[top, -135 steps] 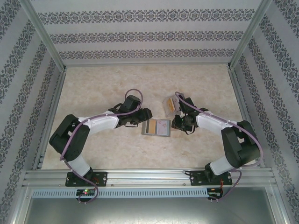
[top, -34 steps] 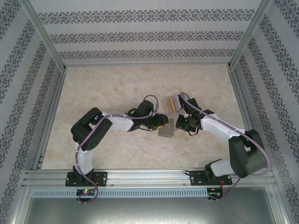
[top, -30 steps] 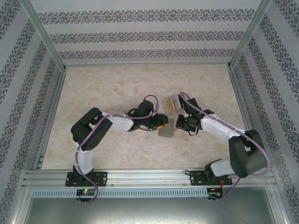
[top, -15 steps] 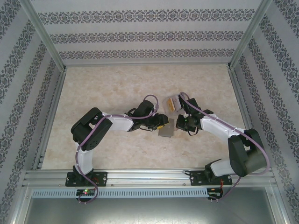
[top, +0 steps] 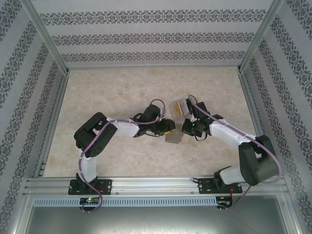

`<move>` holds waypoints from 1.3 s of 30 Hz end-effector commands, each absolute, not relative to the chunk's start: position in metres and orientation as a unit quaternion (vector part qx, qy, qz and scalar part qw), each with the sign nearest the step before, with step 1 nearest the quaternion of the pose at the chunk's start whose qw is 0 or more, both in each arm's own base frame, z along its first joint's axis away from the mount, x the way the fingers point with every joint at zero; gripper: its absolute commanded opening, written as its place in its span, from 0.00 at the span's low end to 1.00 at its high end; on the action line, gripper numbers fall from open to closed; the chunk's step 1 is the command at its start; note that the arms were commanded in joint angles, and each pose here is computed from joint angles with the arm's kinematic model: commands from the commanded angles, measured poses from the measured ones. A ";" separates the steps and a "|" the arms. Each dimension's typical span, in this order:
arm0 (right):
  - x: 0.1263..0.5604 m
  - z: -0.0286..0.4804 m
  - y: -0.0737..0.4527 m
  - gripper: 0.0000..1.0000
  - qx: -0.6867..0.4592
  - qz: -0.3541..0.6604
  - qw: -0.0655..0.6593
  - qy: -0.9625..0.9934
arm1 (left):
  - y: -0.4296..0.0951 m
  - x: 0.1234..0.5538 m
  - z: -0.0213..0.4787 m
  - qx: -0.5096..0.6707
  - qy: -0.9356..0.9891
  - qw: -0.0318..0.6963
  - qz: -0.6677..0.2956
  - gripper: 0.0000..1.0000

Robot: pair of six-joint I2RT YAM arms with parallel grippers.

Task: Put the credit cards into the card holder

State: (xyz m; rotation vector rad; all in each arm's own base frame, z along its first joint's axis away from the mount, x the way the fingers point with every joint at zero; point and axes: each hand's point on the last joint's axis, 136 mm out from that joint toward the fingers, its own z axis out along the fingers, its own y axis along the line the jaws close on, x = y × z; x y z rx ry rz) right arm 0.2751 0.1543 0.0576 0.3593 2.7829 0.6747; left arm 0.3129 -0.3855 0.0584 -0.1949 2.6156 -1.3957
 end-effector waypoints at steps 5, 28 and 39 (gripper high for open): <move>0.282 0.073 0.176 0.02 0.122 0.288 0.133 0.940 | -0.392 0.310 0.054 -0.060 0.878 0.080 -0.468 0.27; 0.282 0.057 0.195 0.02 0.107 0.285 0.100 0.947 | -0.377 0.304 0.025 -0.088 0.899 0.073 -0.422 0.08; 0.280 0.041 0.190 0.01 0.110 0.252 0.087 0.958 | -0.377 0.304 0.025 -0.091 0.900 0.074 -0.421 0.05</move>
